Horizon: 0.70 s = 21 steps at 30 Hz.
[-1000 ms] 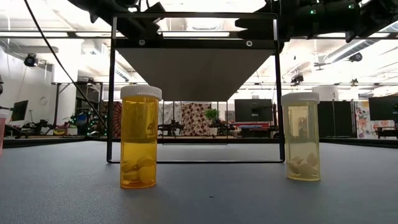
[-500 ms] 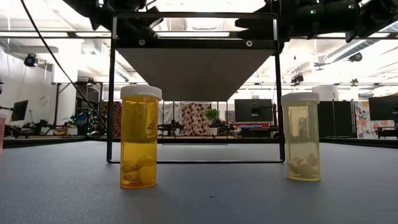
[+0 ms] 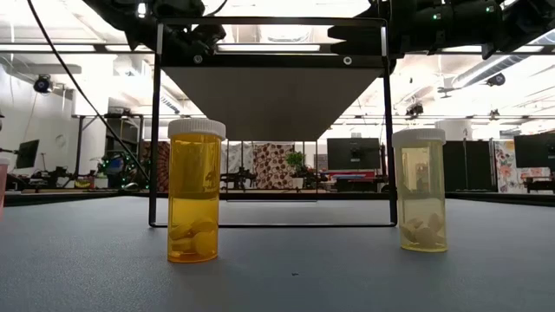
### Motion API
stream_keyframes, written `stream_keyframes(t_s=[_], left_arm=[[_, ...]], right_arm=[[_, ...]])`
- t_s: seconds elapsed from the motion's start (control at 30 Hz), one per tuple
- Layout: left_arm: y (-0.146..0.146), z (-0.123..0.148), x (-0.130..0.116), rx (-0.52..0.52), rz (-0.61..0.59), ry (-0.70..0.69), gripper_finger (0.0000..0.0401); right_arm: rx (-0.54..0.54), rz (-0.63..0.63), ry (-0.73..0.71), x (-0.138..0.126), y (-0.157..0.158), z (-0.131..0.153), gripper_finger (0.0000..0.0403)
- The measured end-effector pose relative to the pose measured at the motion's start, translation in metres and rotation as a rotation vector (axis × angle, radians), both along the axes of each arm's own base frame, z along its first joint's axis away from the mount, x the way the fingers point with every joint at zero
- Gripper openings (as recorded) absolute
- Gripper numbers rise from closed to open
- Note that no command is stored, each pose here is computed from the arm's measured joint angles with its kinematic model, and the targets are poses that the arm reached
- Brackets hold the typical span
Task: Pick and place medicine bottles onto shelf by color
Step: Put the yellow pill bottle on the shelf
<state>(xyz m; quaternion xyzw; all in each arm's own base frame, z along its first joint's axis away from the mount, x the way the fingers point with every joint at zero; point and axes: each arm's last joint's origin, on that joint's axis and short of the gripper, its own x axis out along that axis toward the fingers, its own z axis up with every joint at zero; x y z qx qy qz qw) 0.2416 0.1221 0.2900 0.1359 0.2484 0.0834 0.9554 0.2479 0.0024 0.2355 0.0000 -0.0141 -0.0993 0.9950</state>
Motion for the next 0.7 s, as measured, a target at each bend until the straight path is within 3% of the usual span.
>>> stream_keyframes(t_s=[0.7], left_arm=[[0.000, -0.011, 0.001, -0.073, 0.039, -0.008, 0.0121]], right_arm=[[-0.005, 0.000, 0.003, 0.000, 0.000, 0.000, 0.0210]])
